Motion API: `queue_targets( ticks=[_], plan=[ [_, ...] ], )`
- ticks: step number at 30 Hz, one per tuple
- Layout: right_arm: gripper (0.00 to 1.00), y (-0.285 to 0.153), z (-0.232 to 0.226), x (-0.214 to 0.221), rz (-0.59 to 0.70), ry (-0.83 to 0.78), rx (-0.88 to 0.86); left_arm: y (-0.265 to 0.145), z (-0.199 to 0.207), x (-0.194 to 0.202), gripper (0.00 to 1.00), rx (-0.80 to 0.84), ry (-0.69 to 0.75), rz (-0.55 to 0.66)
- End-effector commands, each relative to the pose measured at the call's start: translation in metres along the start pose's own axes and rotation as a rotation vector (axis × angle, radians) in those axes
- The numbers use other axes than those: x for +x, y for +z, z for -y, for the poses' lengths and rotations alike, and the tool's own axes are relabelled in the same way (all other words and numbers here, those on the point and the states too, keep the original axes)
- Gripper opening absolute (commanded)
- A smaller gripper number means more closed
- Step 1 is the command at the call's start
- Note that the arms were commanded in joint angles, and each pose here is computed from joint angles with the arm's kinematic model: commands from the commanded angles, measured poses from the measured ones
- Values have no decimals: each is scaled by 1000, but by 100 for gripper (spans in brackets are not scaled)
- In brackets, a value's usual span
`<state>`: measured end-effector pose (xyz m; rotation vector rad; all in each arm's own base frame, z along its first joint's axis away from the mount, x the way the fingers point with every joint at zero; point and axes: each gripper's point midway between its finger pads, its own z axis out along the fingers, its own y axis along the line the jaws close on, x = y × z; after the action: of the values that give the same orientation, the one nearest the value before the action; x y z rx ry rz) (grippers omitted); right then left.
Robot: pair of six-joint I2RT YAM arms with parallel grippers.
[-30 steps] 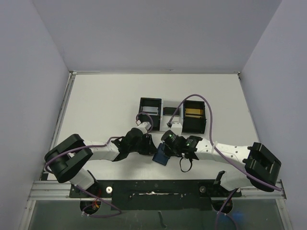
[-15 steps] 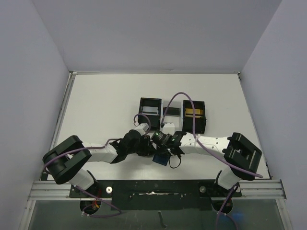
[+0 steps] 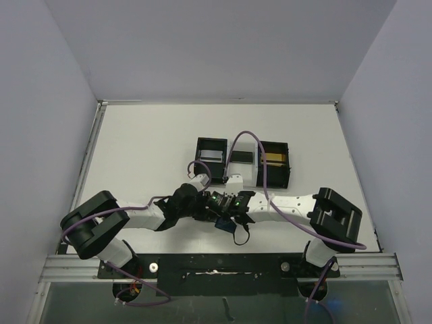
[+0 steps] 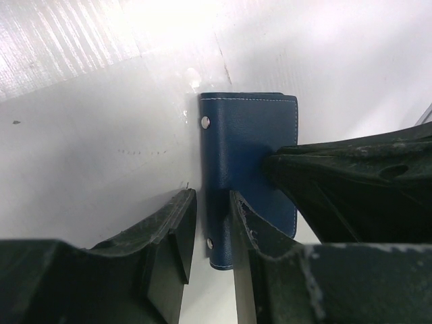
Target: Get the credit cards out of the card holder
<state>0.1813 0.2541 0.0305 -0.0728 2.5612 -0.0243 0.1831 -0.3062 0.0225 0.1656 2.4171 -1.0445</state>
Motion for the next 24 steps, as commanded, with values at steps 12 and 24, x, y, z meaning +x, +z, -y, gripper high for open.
queue_targets(
  ticks=[12,24],
  plan=[
    [0,-33,-3,-3,27,108,-391,3,-17,18,6,-50,-23,-55],
    [8,-20,59,31,-72,228,-180,-1,-6,10,16,-14,-18,-25]
  ],
)
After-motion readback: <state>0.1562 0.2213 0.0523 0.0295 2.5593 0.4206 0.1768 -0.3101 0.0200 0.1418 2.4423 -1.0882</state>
